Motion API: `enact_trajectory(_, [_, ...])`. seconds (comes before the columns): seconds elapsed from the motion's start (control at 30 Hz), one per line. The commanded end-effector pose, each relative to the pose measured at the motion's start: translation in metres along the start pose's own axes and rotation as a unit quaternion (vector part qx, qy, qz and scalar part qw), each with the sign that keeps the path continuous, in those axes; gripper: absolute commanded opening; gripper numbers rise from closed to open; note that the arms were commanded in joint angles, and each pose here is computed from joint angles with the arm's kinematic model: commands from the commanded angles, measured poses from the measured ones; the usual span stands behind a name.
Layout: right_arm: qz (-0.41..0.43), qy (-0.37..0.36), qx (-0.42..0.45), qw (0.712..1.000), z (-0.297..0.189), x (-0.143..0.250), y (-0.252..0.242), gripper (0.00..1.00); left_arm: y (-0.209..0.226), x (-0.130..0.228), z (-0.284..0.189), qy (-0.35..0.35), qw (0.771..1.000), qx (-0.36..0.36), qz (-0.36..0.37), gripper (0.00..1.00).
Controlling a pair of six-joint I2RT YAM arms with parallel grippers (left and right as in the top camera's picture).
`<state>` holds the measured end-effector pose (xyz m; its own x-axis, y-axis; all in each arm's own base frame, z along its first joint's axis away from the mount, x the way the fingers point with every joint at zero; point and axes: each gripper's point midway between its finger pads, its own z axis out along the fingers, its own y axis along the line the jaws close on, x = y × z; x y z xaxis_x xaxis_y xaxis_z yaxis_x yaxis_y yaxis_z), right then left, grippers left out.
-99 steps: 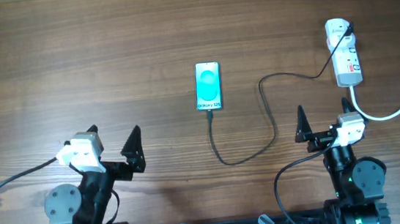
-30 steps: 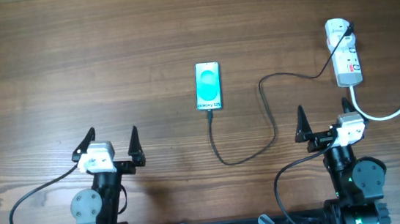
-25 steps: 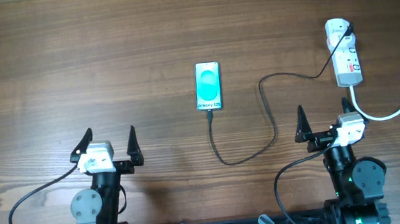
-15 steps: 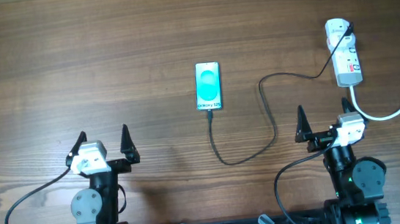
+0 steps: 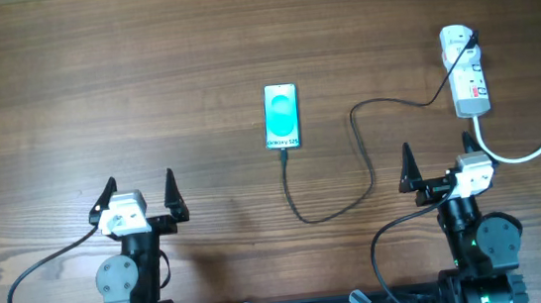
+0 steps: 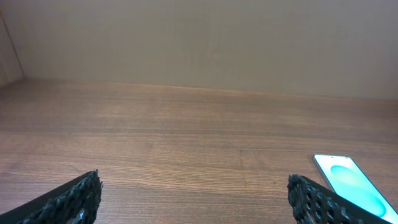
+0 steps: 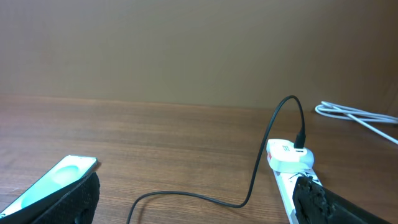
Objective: Plug charger to phone and switch on socket
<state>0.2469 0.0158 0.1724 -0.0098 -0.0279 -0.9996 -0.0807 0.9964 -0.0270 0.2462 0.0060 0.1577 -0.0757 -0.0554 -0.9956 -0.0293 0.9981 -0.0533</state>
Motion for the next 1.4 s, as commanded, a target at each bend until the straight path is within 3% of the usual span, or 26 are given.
enact_trajectory(0.0, [0.0,-0.006,0.006,1.0,-0.0006,-0.0026,-0.0025,1.0,0.0002,0.0015,-0.0001,-0.001,1.0,0.001,0.007,1.0])
enact_trajectory(1.37, [0.001,-0.006,0.006,1.0,-0.0006,-0.0026,-0.0025,1.0,-0.0002,0.0007,-0.0002,-0.002,1.0,0.002,0.002,1.0])
